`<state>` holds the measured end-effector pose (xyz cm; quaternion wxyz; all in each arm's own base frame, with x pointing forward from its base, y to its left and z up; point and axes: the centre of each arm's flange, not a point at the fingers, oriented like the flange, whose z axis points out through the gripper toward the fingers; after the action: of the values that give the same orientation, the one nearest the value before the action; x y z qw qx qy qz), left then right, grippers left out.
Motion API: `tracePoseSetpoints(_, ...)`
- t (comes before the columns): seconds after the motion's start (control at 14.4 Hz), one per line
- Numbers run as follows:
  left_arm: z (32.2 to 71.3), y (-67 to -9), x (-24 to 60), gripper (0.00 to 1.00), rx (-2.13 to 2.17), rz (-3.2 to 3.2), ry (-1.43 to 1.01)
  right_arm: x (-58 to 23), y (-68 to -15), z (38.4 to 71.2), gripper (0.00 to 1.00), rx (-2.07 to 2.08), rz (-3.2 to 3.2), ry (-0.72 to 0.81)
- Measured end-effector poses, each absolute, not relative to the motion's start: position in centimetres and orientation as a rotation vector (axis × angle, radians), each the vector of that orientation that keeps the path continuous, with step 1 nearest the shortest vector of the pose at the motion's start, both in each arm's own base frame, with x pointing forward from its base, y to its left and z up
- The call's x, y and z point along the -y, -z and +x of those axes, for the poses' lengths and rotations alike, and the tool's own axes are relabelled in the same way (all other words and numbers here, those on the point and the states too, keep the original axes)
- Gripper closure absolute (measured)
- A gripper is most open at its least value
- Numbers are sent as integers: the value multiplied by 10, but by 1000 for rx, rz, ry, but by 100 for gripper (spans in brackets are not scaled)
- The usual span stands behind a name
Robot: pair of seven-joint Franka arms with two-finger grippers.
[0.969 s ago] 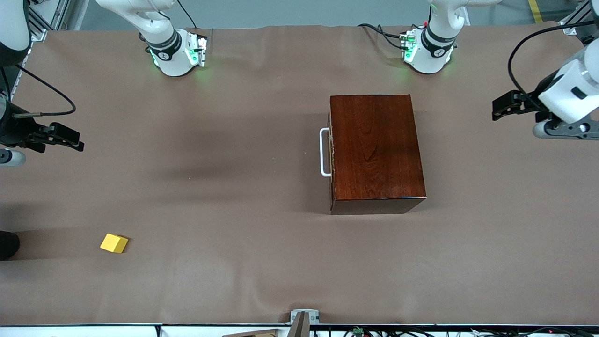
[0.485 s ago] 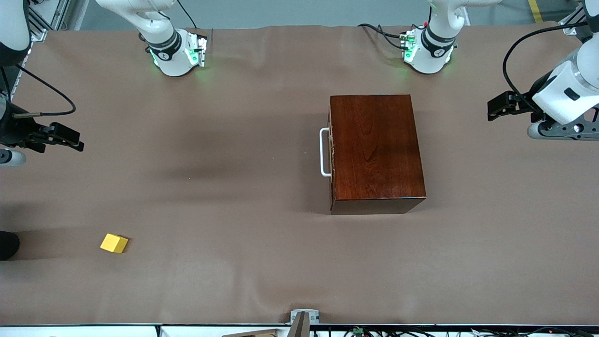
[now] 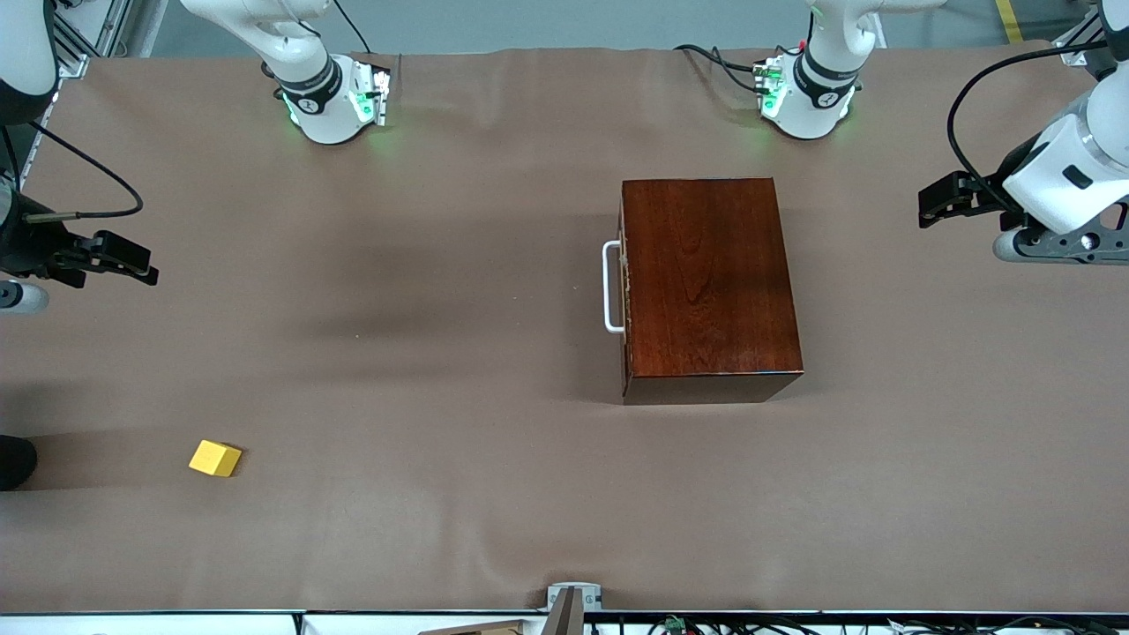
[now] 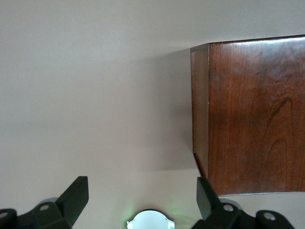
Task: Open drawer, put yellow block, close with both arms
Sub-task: 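Move the left gripper from rest toward the wooden cabinet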
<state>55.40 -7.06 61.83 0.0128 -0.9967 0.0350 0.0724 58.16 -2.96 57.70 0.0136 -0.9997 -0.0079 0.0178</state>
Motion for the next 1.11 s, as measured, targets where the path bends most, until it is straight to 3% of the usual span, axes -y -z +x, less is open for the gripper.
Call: tracePoseSetpoints(1.11, 555, -607, 103, 0, -89, -3116, -256, 30, -577, 582, 0, 25, -3113, -55)
